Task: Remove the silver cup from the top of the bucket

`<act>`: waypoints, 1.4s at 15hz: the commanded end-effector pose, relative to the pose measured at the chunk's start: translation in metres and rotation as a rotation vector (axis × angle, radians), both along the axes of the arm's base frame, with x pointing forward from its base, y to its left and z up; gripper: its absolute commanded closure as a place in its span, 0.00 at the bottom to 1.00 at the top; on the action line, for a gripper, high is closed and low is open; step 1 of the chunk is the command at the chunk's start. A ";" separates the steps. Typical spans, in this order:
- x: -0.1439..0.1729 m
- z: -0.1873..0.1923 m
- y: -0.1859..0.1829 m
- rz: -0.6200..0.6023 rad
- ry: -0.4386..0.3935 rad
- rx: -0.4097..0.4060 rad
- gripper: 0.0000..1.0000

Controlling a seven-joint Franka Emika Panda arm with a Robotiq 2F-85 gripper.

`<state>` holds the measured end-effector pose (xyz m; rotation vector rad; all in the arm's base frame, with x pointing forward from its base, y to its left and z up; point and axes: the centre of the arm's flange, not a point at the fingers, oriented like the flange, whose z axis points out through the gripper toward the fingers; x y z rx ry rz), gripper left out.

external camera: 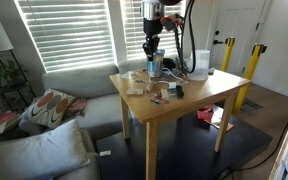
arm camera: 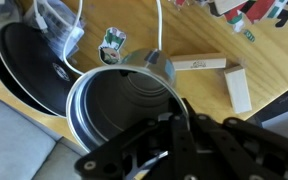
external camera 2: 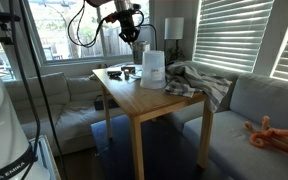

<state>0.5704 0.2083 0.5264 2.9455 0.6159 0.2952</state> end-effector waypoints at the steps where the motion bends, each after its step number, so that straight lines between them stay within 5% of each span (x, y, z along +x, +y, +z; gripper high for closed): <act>1: 0.032 -0.003 0.015 0.114 -0.031 -0.020 0.99; 13: 0.067 -0.032 0.022 0.361 -0.012 -0.059 0.99; 14: 0.067 -0.033 0.022 0.366 -0.002 -0.055 0.94; 16: 0.065 -0.033 0.023 0.383 0.009 -0.056 0.69; 21: 0.053 -0.014 0.033 0.402 -0.009 -0.059 0.40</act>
